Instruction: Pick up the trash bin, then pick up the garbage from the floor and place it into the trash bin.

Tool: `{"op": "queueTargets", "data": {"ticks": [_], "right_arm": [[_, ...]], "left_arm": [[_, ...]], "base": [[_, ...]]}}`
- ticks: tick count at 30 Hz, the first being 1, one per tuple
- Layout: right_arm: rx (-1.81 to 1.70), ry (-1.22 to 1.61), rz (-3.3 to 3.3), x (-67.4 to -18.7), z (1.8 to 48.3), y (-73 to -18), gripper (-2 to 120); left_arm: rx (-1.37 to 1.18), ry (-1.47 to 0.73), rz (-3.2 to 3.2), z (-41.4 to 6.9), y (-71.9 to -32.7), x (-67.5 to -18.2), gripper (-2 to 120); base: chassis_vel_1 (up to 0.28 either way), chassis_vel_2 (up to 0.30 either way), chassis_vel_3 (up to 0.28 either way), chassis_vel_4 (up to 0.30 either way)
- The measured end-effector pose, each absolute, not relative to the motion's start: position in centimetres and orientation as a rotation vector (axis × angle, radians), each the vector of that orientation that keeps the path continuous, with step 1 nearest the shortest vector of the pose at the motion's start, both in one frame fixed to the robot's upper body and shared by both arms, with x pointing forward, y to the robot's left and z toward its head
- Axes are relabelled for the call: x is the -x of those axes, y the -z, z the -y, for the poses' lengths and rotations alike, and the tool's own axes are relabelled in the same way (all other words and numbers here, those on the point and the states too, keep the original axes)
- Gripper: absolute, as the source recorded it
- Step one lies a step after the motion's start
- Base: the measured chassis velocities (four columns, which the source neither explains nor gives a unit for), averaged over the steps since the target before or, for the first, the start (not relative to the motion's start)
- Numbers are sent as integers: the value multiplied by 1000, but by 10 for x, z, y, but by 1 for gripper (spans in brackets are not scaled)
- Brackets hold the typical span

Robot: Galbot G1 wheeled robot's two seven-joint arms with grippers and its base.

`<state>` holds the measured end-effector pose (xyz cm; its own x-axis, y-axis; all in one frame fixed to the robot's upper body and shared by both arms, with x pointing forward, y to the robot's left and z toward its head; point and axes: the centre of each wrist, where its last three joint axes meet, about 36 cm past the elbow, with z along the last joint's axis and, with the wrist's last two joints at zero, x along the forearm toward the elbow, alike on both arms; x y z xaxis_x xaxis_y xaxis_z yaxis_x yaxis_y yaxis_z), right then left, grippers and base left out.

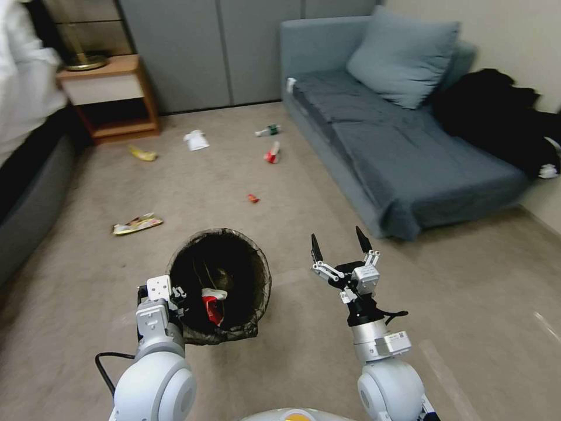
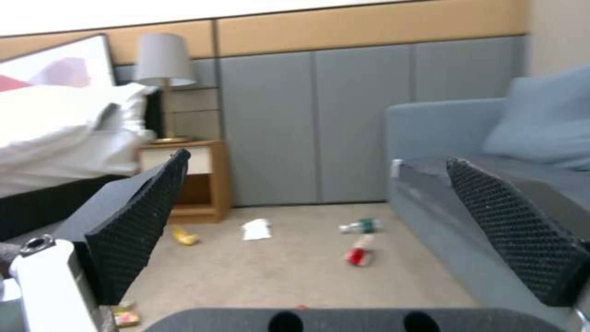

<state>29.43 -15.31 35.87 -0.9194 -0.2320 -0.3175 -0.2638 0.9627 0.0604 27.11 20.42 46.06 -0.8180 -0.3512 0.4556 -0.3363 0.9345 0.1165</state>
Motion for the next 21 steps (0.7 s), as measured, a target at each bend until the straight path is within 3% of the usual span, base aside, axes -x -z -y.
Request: {"op": "queueTargets", "data": {"ticks": [7,21], "right_arm": [[363,-148,-2800,-294,153,-359,100],[356,-144,-2791,-295,155,-362,100]], "left_arm": [[-493,50,2611,-204,-456,-272,0],[-485,54,2613,-203,-454,-274,0]], "base": [[74,79,92,88],[0,0,0,0]]}}
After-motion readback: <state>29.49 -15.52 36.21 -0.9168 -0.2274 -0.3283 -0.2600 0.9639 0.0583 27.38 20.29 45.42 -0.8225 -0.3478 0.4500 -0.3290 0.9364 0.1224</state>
